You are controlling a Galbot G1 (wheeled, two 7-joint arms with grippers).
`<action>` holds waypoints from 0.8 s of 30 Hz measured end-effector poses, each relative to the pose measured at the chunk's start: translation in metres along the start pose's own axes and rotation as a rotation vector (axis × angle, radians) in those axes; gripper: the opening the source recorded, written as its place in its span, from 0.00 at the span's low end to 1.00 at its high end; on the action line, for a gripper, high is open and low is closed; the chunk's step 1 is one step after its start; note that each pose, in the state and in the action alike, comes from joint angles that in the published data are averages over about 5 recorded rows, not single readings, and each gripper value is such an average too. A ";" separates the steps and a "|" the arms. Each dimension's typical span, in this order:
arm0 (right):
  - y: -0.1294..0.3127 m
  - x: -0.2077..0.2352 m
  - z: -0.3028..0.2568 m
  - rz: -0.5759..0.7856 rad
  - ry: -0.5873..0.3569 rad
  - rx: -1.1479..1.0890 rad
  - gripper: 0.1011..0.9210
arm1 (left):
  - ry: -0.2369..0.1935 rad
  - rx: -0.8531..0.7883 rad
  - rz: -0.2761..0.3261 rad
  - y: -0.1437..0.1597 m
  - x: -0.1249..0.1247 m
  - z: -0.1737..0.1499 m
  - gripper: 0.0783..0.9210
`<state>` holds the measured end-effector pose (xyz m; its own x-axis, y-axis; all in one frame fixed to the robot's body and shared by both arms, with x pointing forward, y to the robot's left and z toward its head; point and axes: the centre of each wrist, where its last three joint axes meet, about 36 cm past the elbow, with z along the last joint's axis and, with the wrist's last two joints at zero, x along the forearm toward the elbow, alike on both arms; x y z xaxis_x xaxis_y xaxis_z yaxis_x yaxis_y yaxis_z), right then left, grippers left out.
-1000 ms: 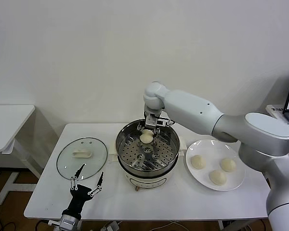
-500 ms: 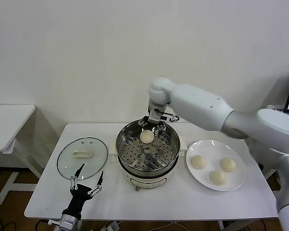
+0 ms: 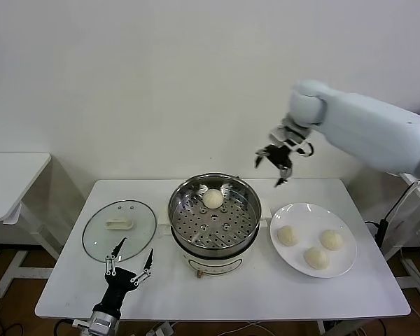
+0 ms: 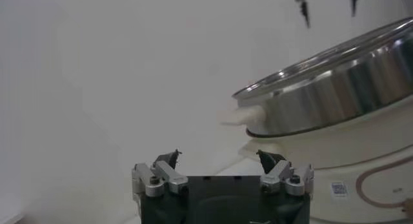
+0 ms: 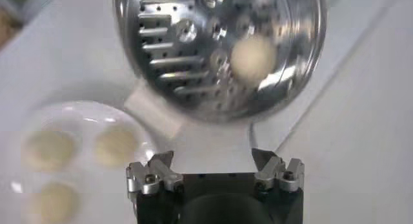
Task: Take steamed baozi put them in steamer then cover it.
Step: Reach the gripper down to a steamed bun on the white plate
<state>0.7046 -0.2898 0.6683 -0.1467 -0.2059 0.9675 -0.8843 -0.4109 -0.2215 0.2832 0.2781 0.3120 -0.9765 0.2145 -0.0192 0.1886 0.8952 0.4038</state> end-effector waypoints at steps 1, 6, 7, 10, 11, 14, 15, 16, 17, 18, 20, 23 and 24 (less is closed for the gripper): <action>0.006 -0.006 0.007 -0.004 -0.004 -0.035 0.88 | 0.000 0.000 0.000 0.000 0.000 0.000 0.88; 0.034 -0.044 0.033 -0.029 -0.020 -0.166 0.88 | 0.005 -0.001 0.001 0.000 0.000 0.002 0.88; 0.039 -0.052 0.037 -0.035 -0.022 -0.187 0.88 | 0.006 -0.001 0.001 0.000 0.000 0.003 0.88; 0.052 -0.075 0.046 -0.052 -0.026 -0.237 0.88 | 0.008 0.000 0.000 -0.001 0.000 0.004 0.88; 0.056 -0.082 0.048 -0.057 -0.026 -0.251 0.88 | 0.008 0.000 -0.001 -0.001 0.000 0.004 0.88; 0.066 -0.101 0.053 -0.069 -0.026 -0.283 0.88 | 0.009 0.000 -0.001 -0.001 0.000 0.004 0.88; 0.069 -0.107 0.054 -0.072 -0.026 -0.291 0.88 | 0.009 0.000 -0.001 -0.001 0.000 0.004 0.88; 0.072 -0.113 0.055 -0.074 -0.026 -0.299 0.88 | 0.010 0.000 -0.001 -0.001 0.000 0.005 0.88; 0.075 -0.118 0.056 -0.076 -0.025 -0.307 0.88 | 0.011 0.000 -0.001 -0.001 0.000 0.005 0.88; 0.077 -0.124 0.057 -0.077 -0.025 -0.313 0.88 | 0.012 0.000 -0.001 -0.001 0.000 0.005 0.88; 0.082 -0.134 0.058 -0.077 -0.026 -0.326 0.88 | 0.013 -0.001 -0.002 -0.001 0.000 0.006 0.88; 0.087 -0.147 0.059 -0.075 -0.030 -0.344 0.88 | 0.013 -0.001 -0.002 -0.001 0.001 0.006 0.88; 0.089 -0.151 0.059 -0.074 -0.031 -0.348 0.88 | 0.013 -0.001 -0.003 0.000 0.001 0.006 0.88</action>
<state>0.6745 -0.3474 0.4955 -0.0678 -0.2155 0.9741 -0.9909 -0.0994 -0.0910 0.2830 0.2804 0.3059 -0.9784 0.2068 -0.0081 0.1858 0.8952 0.4051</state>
